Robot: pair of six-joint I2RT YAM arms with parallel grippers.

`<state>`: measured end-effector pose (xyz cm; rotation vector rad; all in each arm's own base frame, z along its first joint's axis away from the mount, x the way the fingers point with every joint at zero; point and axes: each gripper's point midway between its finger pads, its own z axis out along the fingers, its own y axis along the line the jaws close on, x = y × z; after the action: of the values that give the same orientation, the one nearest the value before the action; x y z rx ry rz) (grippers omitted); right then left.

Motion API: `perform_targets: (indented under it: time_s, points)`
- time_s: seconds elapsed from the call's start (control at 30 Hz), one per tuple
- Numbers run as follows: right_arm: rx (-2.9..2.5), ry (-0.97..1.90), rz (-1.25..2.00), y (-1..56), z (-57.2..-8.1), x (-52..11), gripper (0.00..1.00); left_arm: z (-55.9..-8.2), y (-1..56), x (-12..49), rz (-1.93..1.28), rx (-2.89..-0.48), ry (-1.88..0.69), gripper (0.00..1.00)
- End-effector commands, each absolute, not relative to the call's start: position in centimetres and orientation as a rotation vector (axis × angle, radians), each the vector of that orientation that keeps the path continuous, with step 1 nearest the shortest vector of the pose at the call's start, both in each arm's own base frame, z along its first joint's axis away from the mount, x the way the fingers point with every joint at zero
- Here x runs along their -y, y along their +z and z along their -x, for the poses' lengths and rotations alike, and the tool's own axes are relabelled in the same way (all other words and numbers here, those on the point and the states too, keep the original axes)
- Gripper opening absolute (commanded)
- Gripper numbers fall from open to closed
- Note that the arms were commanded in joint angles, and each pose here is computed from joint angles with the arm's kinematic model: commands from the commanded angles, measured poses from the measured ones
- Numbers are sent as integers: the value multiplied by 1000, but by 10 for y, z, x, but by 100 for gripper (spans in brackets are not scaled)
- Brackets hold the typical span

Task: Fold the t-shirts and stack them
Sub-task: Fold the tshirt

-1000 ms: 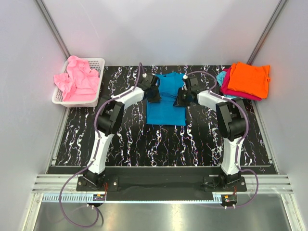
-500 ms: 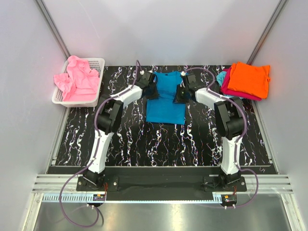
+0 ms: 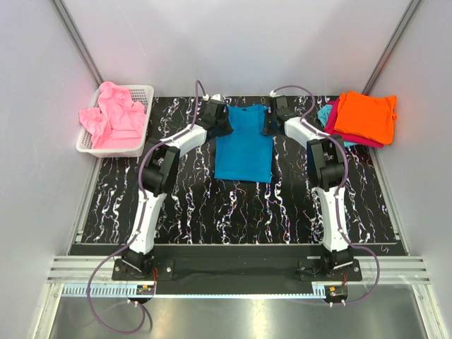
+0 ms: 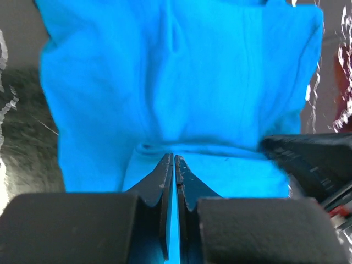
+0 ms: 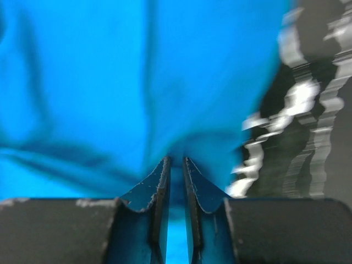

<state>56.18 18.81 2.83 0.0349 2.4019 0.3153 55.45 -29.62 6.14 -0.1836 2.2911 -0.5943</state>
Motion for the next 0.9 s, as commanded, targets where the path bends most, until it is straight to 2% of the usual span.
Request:
perform_targets:
  time_s: [0.0, 0.13, 0.17, 0.23, 0.27, 0.3, 0.33, 0.37, 0.43, 0.5, 0.53, 0.6, 0.73, 0.87]
  points:
    - [-2300, 150, -74, 57, -592, -156, 21, -575, 117, 273, 214, -2084, -501, 9]
    - [-2230, 11, -140, 77, -603, -127, 21, -560, 133, 245, 278, -2023, -412, 9]
    - [-2216, -6, -151, 82, -605, -122, 22, -549, 120, 237, 290, -2048, -378, 9]
    - [-2182, -65, -194, 96, -605, -107, 26, -537, 139, 226, 310, -2020, -367, 9]
    - [-2178, -74, -200, 100, -603, -104, 30, -526, 129, 220, 314, -2050, -347, 9]
    - [-2156, -75, -212, 116, -599, -101, 37, -519, 144, 219, 321, -2035, -365, 11]
    - [-2190, -86, -221, 108, -588, -97, 48, -508, 136, 215, 327, -2081, -348, 12]
    - [-2182, -77, -248, 120, -580, -95, 55, -499, 131, 212, 334, -2113, -342, 13]
    - [-2274, -57, -240, 98, -553, -97, 61, -480, 125, 214, 306, -2199, -365, 23]
    - [-2330, 31, -256, 93, -531, -106, 60, -460, 113, 220, 294, -2272, -398, 31]
    - [-2401, 52, -254, 71, -508, -107, 58, -451, 114, 222, 286, -2291, -426, 32]
    - [-2485, 146, -286, 52, -471, -115, 54, -427, 96, 227, 300, -2364, -487, 33]
    - [-2560, 357, -301, 37, -419, -135, 52, -384, 75, 230, 327, -2447, -614, 33]
    - [-2544, 533, -280, 42, -384, -149, 50, -358, 73, 241, 310, -2448, -753, 35]
